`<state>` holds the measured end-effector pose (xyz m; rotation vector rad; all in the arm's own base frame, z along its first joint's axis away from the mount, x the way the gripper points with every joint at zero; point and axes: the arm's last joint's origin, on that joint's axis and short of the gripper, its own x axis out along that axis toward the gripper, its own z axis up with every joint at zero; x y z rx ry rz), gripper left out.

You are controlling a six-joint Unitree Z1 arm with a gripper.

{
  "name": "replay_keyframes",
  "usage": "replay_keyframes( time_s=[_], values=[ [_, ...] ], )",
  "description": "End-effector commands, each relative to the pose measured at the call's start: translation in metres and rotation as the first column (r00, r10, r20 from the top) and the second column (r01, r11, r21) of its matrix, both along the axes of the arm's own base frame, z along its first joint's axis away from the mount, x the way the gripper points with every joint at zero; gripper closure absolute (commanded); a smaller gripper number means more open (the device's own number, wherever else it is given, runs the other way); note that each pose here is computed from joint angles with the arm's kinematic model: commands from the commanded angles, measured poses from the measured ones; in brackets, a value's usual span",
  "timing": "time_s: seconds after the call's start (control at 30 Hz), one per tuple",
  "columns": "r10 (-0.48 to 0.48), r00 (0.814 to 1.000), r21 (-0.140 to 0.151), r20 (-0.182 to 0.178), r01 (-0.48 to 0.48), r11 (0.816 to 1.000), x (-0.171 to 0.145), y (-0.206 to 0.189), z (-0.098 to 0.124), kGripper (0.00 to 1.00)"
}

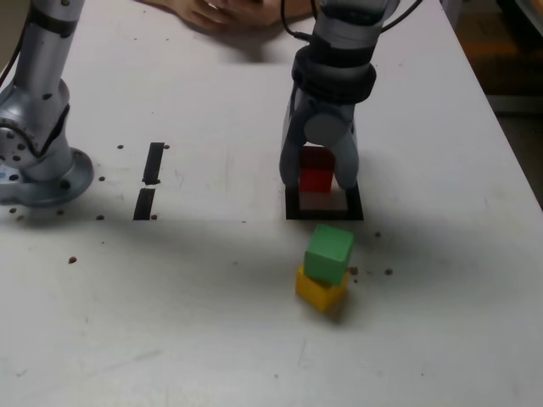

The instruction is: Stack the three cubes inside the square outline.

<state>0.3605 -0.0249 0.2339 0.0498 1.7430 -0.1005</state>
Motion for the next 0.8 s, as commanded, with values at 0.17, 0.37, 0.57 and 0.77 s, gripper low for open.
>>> replay_keyframes(
  time_s=[0.17, 0.37, 0.57, 0.77],
  values=[
    [0.012, 1.000, -0.019, -0.006, -0.012, 1.000, -0.001, 0.002, -0.007, 0.85],
    [0.012, 1.000, -0.023, -0.009, -0.012, 1.000, 0.001, 0.003, -0.016, 0.75],
    [0.002, 1.000, -0.022, 0.008, -0.002, 1.000, 0.003, 0.005, -0.024, 0.73],
    [0.002, 1.000, -0.015, 0.012, -0.002, 1.000, 0.002, 0.008, -0.027, 0.62]
  ],
)
